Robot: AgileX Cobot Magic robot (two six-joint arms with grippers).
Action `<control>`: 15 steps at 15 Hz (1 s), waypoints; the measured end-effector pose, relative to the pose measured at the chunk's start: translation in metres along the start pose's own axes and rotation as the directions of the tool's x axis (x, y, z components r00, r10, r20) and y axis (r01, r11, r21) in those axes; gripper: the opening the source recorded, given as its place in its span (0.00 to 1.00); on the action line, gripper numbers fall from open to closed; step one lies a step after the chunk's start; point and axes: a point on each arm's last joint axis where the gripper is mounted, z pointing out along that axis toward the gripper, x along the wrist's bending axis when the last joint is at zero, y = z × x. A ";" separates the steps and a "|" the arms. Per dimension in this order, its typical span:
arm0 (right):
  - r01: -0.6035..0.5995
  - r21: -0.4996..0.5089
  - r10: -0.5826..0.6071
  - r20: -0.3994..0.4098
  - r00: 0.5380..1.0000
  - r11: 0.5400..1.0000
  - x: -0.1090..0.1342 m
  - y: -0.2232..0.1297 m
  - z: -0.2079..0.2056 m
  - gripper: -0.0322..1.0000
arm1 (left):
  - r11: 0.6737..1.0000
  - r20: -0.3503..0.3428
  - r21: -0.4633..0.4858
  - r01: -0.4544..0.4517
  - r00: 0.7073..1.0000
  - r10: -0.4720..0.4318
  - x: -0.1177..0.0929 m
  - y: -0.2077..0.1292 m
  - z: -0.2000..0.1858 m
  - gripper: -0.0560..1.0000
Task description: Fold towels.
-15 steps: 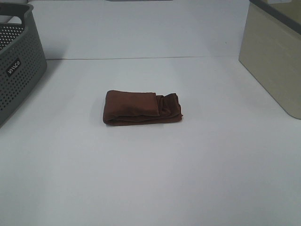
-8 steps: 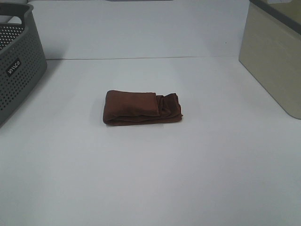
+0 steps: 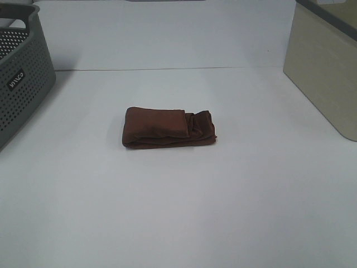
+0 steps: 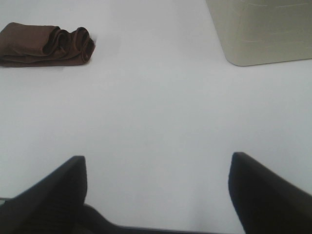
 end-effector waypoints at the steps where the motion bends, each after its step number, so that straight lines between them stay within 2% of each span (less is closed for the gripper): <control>1: 0.000 -0.008 0.000 0.000 1.000 1.000 0.000 -0.001 -0.001 0.76 | 1.000 0.000 0.000 0.000 1.000 0.000 0.000 0.000 0.000 0.57; 4: 0.004 -0.075 -0.004 0.001 1.000 0.997 0.001 -0.007 -0.009 0.76 | 1.000 0.000 0.000 0.000 1.000 0.000 0.000 0.000 0.000 0.57; 8: 0.000 -0.083 0.000 0.006 1.000 0.997 0.001 -0.008 -0.009 0.76 | 1.000 0.000 0.000 0.000 1.000 0.000 0.000 0.000 0.000 0.57; 11: -0.036 -0.085 0.041 0.058 0.997 0.996 0.002 -0.007 -0.009 0.76 | 1.000 0.000 0.000 0.000 1.000 0.000 0.000 0.000 0.000 0.57; 15: -0.027 -0.084 0.031 0.041 0.999 0.996 0.002 -0.008 -0.009 0.76 | 1.000 0.000 0.000 0.000 1.000 0.000 0.000 0.000 0.000 0.57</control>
